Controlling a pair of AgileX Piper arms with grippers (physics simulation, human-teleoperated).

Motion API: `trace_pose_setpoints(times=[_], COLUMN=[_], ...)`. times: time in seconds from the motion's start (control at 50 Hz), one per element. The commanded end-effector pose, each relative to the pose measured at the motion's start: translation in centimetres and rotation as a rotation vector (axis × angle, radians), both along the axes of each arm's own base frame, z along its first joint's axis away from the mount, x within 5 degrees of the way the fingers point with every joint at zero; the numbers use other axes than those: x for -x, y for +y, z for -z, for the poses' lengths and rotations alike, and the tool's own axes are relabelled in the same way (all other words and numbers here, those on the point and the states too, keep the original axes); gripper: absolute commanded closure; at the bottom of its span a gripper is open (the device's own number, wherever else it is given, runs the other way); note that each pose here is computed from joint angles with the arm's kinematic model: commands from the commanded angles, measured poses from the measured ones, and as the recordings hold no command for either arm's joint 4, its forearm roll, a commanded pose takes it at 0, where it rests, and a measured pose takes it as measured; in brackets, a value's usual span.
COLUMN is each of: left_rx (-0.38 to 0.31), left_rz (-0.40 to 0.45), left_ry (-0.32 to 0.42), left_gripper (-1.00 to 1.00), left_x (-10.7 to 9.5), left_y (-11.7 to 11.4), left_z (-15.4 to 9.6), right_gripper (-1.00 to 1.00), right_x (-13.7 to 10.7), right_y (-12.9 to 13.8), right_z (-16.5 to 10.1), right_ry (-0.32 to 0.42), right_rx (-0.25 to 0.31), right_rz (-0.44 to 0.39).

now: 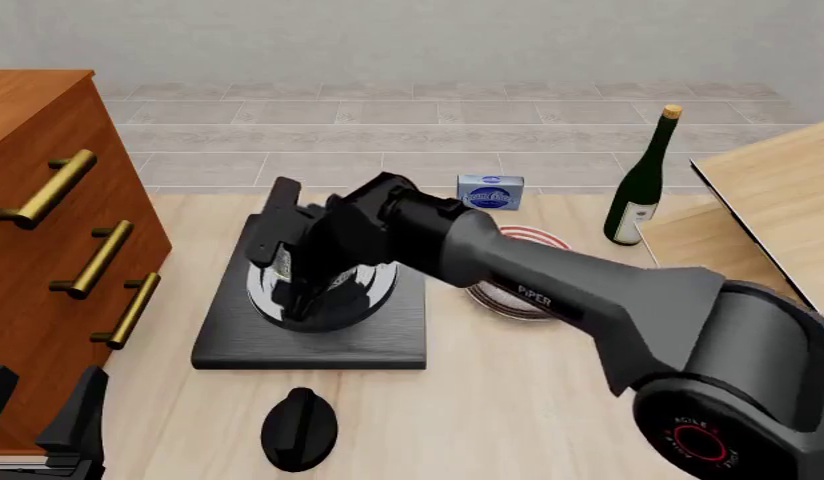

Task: Put the bowl on the stove.

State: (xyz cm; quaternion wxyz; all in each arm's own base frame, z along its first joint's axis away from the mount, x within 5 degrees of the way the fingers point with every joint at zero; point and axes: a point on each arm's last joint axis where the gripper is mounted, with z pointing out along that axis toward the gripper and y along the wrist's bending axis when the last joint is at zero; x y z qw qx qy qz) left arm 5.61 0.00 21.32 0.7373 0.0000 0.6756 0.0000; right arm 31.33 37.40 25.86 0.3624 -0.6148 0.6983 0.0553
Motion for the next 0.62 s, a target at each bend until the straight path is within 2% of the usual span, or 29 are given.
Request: trace_pose_setpoints(times=[0.02, 0.08, 0.5, 0.62], left_rx=[0.0, 0.0, 0.0, 0.0], left_rz=[0.0, 0.0, 0.0, 0.0], left_ry=[0.0, 0.0, 0.0, 0.0], left_gripper=[-1.0, -1.0, -1.0, -1.0], left_x=[0.0, 0.0, 0.0, 0.0], left_y=[0.0, 0.0, 0.0, 0.0], left_z=[0.0, 0.0, 0.0, 0.0], right_gripper=[-1.0, -1.0, -1.0, -1.0], right_x=[2.4, 2.9, 5.7, 6.8], right_y=[-0.9, -1.4, -4.2, -5.0], right_z=[-2.0, -2.8, -5.5, -6.7], right_ry=[-0.017, -0.025, -0.076, -0.084], right_rx=[-0.052, -0.077, -0.135, -0.173], right_rz=[-0.006, 0.001, -0.016, -0.012])
